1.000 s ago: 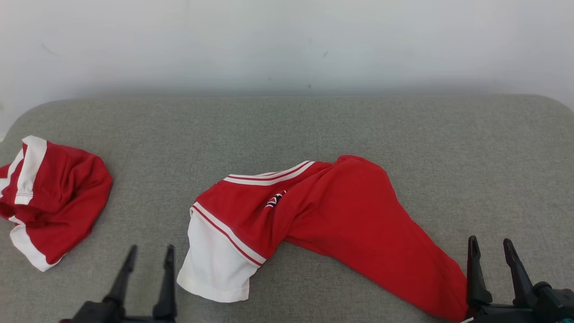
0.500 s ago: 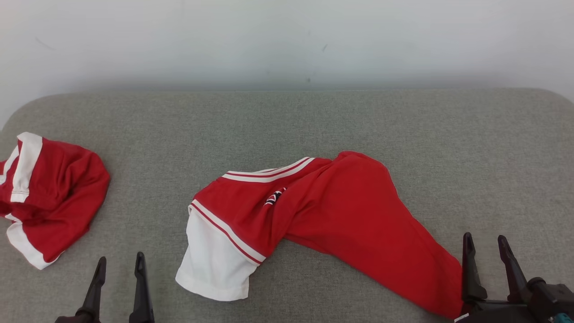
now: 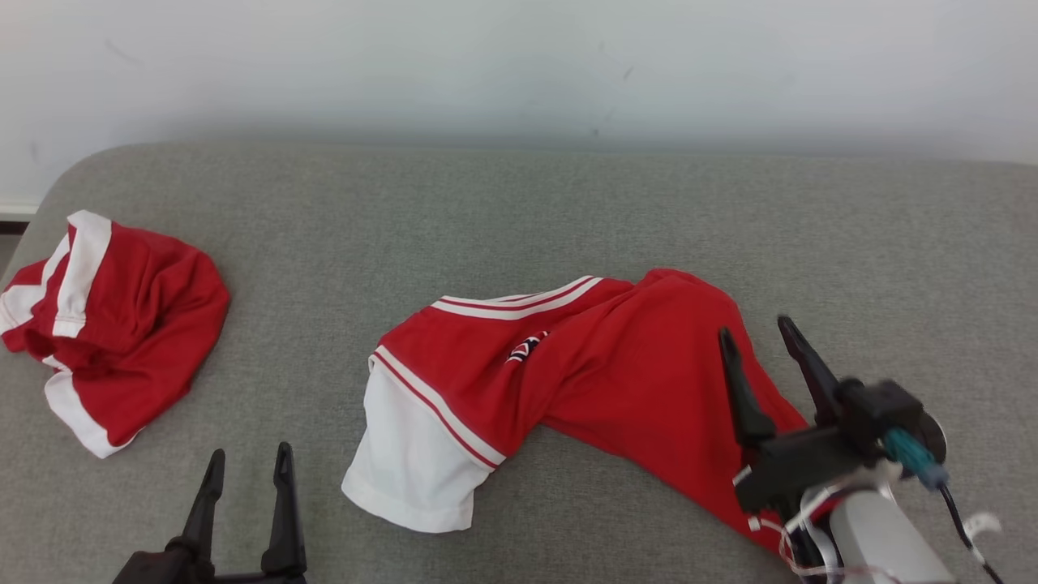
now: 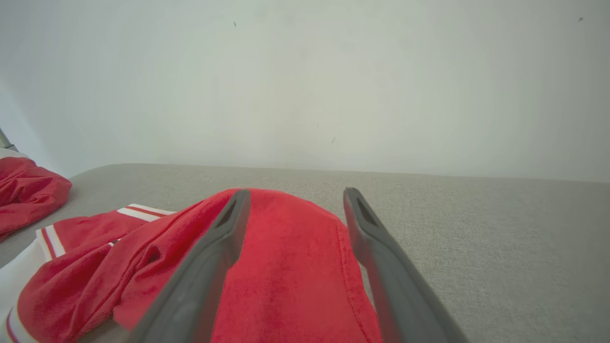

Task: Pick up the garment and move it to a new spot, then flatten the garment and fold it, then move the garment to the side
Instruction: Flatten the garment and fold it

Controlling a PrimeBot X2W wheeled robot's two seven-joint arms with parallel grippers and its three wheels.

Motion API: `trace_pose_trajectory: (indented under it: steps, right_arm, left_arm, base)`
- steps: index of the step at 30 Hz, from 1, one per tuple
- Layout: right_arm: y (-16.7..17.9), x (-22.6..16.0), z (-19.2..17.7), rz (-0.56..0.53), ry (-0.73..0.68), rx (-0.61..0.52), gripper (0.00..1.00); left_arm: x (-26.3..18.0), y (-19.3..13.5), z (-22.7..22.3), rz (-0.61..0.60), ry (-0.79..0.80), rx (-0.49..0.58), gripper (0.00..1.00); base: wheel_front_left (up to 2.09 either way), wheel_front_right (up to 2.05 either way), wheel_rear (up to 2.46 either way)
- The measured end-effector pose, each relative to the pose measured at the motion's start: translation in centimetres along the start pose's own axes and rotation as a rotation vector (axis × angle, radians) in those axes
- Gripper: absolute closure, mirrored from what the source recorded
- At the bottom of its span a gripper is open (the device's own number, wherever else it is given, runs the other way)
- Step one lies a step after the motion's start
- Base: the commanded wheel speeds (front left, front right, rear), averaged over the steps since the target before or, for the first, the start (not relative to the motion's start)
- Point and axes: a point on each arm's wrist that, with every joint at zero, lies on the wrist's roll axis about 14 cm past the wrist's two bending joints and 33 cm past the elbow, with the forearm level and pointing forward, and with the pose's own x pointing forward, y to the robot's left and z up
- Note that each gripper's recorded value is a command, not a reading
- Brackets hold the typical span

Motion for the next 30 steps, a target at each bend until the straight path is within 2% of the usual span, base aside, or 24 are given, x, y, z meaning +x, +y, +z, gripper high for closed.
trace_pose_trajectory:
  steps: [5,8,12,19,20,21,22,25,30]
  right_arm:
    - [1.9,3.8,-0.2,0.097,0.034,-0.049,0.00]
    - [2.7,5.2,-1.6,0.147,0.096,-0.099,0.00]
    - [3.0,6.5,-3.7,0.191,0.195,-0.169,0.00]
    - [3.4,7.6,-6.0,0.224,0.316,-0.219,0.00]
    - [3.5,7.7,-6.1,0.227,0.327,-0.222,0.58]
    - [3.6,7.8,-6.2,0.228,0.336,-0.222,0.89]
    - [3.6,7.9,-6.5,0.228,0.358,-0.228,1.00]
    - [3.5,8.1,-6.4,0.225,0.372,-0.236,1.00]
    - [2.6,8.9,-4.5,0.205,0.312,-0.240,1.00]
  left_arm:
    - [0.0,0.2,-0.3,0.009,0.011,-0.010,0.00]
    - [-0.1,0.3,-0.4,0.018,0.013,-0.013,0.00]
    - [-0.5,0.6,-0.7,0.032,0.023,-0.015,0.00]
    - [-1.4,1.5,-0.6,0.066,0.024,-0.014,0.00]
    - [-1.5,1.5,-0.6,0.069,0.024,-0.015,0.00]
    - [-1.6,1.6,-0.5,0.072,0.024,-0.016,0.00]
    - [-1.7,1.6,-0.5,0.073,0.023,-0.017,0.00]
    - [-1.9,1.7,-0.4,0.078,0.019,-0.018,0.00]
    - [-2.0,1.9,-0.2,0.085,0.013,-0.021,0.00]
  base:
    - [0.00,0.00,0.00]
    - [0.00,0.00,0.00]
    - [0.00,0.00,0.00]
    - [0.00,0.00,0.00]
    - [0.00,0.00,0.00]
    - [0.00,0.00,0.00]
    - [0.00,0.00,0.00]
    - [0.00,0.00,0.00]
    - [0.00,0.00,0.00]
